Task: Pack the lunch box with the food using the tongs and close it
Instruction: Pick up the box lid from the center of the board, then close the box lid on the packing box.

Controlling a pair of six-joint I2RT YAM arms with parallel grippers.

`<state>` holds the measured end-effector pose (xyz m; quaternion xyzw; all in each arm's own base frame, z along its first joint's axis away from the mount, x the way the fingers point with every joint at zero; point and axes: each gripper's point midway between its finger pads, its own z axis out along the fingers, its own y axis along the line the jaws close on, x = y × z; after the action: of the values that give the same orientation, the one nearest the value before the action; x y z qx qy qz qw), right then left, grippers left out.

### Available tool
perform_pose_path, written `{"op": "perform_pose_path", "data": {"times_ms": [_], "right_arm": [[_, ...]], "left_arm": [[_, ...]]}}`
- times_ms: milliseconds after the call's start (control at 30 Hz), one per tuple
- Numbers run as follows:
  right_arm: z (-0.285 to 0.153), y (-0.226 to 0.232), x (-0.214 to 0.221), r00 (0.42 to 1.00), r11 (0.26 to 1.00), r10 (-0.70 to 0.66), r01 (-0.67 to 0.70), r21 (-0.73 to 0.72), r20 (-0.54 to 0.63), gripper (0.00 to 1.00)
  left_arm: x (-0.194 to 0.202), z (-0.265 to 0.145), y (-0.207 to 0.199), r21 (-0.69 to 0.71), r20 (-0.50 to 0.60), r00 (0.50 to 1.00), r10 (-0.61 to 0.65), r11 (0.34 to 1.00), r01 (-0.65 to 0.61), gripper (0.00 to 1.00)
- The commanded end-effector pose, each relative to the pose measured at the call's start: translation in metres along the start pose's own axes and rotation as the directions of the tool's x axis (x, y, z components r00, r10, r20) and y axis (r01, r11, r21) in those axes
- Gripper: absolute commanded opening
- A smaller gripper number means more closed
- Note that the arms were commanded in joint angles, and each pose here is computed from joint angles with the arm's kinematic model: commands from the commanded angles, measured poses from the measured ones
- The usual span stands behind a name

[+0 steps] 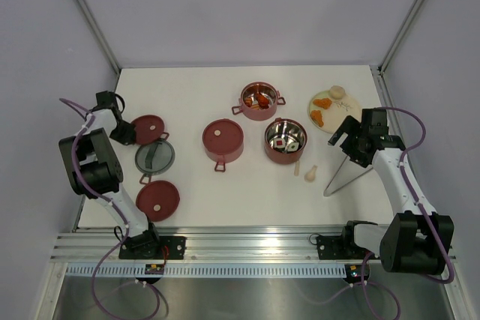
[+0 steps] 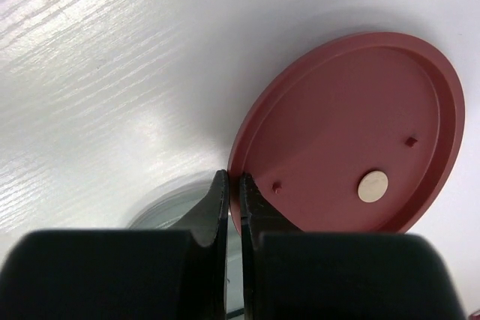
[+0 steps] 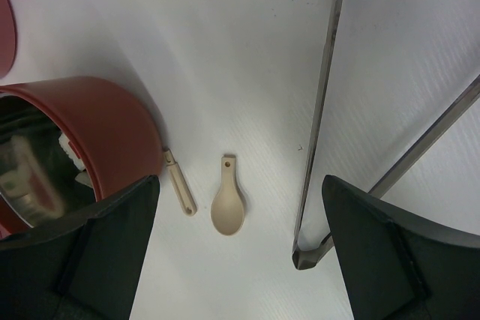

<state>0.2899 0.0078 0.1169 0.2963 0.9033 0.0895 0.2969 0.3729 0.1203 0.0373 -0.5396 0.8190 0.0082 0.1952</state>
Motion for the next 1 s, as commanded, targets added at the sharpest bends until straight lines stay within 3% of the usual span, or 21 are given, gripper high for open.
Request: {"op": "perform_pose_path", "data": {"times_ms": [0,300,567,800,967], "right_arm": [[-0.011,0.006,-0.013,0.999,1.000,-0.008,0.009,-0.019,0.043,0.98],[-0.020,0.013,-0.019,0.998,0.999,0.005,-0.003,-0.039,0.057,0.97],[-0.027,0.017,-0.023,0.998,0.999,0.016,-0.013,-0.052,0.065,0.96],[-0.037,0.015,-0.026,0.997,0.999,0.014,-0.011,-0.037,0.081,0.97],[-0.043,0.013,-0.024,0.997,1.000,0.014,-0.012,-0.028,0.079,0.96]], "left_arm": [[-0.016,-0.038,-0.025,0.105,0.074,0.997,0.031,0.994,-0.038,0.00],[-0.008,-0.122,-0.101,0.252,0.207,0.954,0.215,0.931,-0.265,0.00],[0.063,-0.196,-0.210,0.388,0.279,0.855,0.438,0.763,-0.517,0.00],[0.135,-0.198,-0.272,0.469,0.265,0.785,0.559,0.637,-0.612,0.00],[0.185,-0.176,-0.304,0.501,0.280,0.728,0.626,0.551,-0.667,0.00]]}}
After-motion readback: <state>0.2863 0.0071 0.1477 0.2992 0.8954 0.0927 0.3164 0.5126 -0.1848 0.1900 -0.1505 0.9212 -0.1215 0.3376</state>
